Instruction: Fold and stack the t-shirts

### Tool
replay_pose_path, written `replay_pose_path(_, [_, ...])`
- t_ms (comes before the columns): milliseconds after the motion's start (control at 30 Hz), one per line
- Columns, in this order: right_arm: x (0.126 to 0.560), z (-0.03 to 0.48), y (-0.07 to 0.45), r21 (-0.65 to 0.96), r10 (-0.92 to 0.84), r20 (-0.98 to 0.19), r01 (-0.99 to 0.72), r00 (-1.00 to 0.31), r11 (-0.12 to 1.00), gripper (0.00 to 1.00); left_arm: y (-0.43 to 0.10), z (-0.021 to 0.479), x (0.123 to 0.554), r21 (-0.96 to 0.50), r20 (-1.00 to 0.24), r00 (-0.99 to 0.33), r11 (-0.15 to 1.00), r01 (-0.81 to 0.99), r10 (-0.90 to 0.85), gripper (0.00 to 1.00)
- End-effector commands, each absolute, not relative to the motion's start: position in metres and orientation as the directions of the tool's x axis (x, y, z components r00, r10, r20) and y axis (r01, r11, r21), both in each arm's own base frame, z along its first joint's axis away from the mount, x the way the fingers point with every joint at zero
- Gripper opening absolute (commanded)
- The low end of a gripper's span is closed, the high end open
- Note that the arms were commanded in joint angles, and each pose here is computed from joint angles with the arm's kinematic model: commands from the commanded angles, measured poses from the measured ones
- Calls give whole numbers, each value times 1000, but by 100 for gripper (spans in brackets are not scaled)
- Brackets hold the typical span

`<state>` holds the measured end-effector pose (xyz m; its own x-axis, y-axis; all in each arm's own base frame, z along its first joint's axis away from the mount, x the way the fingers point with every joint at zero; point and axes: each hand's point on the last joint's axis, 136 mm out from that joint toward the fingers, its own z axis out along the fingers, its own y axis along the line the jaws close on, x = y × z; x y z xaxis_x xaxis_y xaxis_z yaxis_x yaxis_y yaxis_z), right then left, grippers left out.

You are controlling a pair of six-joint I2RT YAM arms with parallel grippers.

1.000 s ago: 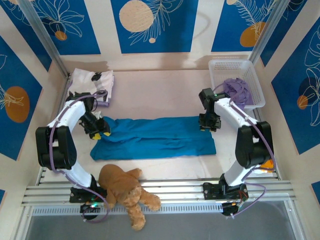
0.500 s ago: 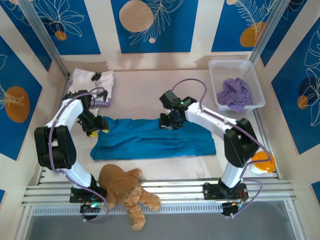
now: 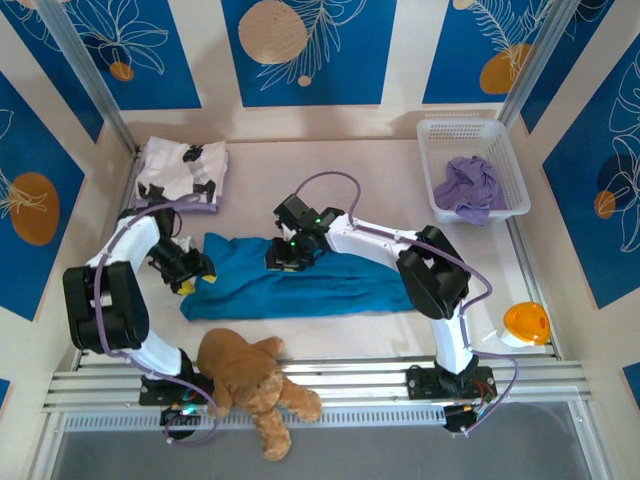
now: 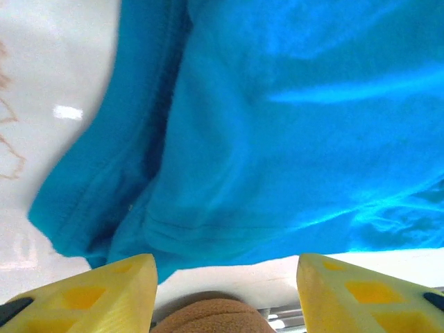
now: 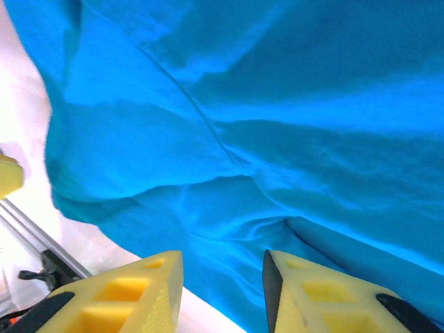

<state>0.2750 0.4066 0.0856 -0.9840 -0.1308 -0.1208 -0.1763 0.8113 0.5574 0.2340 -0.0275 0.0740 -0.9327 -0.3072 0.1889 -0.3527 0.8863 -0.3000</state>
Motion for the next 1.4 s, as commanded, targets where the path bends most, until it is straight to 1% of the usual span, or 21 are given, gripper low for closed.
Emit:
replay_pose_path(0, [276,91,430,627,-135,-101,-169,-986,760,37,-41,78,234,-384,179,-924,841,-382,-338,53])
replay_pose_path(167, [269,80,446,657,-156,-64,-160,-986,737,37,-47,80,232,-414,171,-927,829,-376,-335,53])
replay_pose_path(333, [263,73,463,699,-171,-14,-132,-985,703,38,-49,83,231,-422,159,-929,827,-371,-335,55])
replay_pose_path(533, [259,63,485,735,-157,42,-76,-987,674,41,-50,83,228,-431,155,-927,821,-374,-341,56])
replay_pose_path(733, [271,64,499,796,-125,82,-11,-989,605,42,-49,84,227,-427,149,-929,826,-368,-338,56])
replay_pose_path(967, [293,77,503,835,-68,68,20,-995,550,42,-48,83,226,-420,152,-930,830,-368,-336,56])
replay_pose_path(1100, [299,83,504,846,-56,74,33,-996,532,42,-48,77,227,-418,159,-927,827,-376,-341,56])
replay_pose_path(1367, [316,73,500,856,-28,113,83,-993,510,42,-47,66,233,-412,174,-923,826,-385,-344,56])
